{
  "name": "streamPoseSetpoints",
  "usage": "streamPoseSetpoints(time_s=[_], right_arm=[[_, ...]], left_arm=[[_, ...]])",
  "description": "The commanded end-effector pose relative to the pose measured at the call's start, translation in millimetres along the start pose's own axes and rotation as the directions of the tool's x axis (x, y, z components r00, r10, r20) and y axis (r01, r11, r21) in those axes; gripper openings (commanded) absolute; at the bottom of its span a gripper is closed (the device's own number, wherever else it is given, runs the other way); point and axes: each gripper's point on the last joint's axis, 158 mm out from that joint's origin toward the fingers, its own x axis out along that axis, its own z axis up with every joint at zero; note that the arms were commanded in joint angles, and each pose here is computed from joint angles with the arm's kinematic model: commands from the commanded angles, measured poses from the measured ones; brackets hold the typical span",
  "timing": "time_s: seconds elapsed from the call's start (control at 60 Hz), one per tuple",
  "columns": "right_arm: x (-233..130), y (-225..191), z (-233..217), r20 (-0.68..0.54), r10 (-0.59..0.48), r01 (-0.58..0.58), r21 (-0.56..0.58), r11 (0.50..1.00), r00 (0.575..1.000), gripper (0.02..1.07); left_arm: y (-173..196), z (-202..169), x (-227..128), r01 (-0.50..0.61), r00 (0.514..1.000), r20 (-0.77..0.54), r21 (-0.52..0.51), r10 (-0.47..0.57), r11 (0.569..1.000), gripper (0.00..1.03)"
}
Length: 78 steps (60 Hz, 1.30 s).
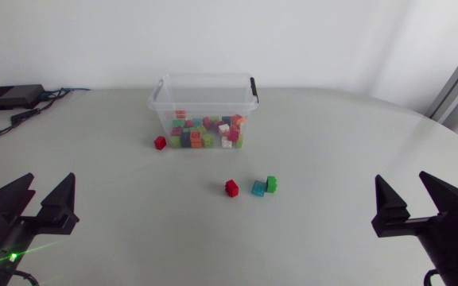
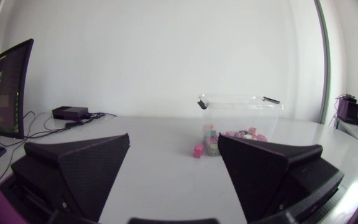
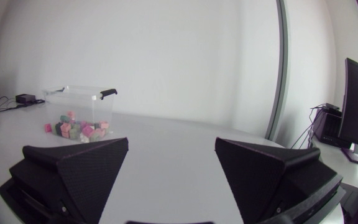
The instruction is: Place the duplo bricks in the container
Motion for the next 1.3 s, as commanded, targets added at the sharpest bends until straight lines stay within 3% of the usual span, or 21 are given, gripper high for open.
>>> streamPoseSetpoints(time_s=[0.0,0.583,0.95,1.283], right_arm=[[0.8,3.8,-8.4,-0.015,0.013,-0.013,0.000,1.000,1.000,1.03],[0.7,2.9,-6.2,-0.007,0.009,-0.009,0.002,1.000,1.000,1.03],[-5.0,-0.7,33.7,0.052,0.003,-0.003,0.006,1.000,0.999,1.03],[13.6,0.4,62.8,-0.018,0.024,-0.024,-0.001,1.000,1.000,1.03]], left_arm=[[-1.5,-4.7,0.3,0.006,1.000,-0.002,-0.023,-0.006,1.000,0.99],[-1.2,-3.2,0.0,0.005,1.000,0.000,-0.023,-0.005,1.000,0.99],[-1.3,37.1,-6.6,0.004,0.999,0.038,-0.023,-0.003,1.000,0.99],[-17.0,58.3,26.4,0.059,0.994,-0.085,-0.032,-0.062,0.998,0.99]])
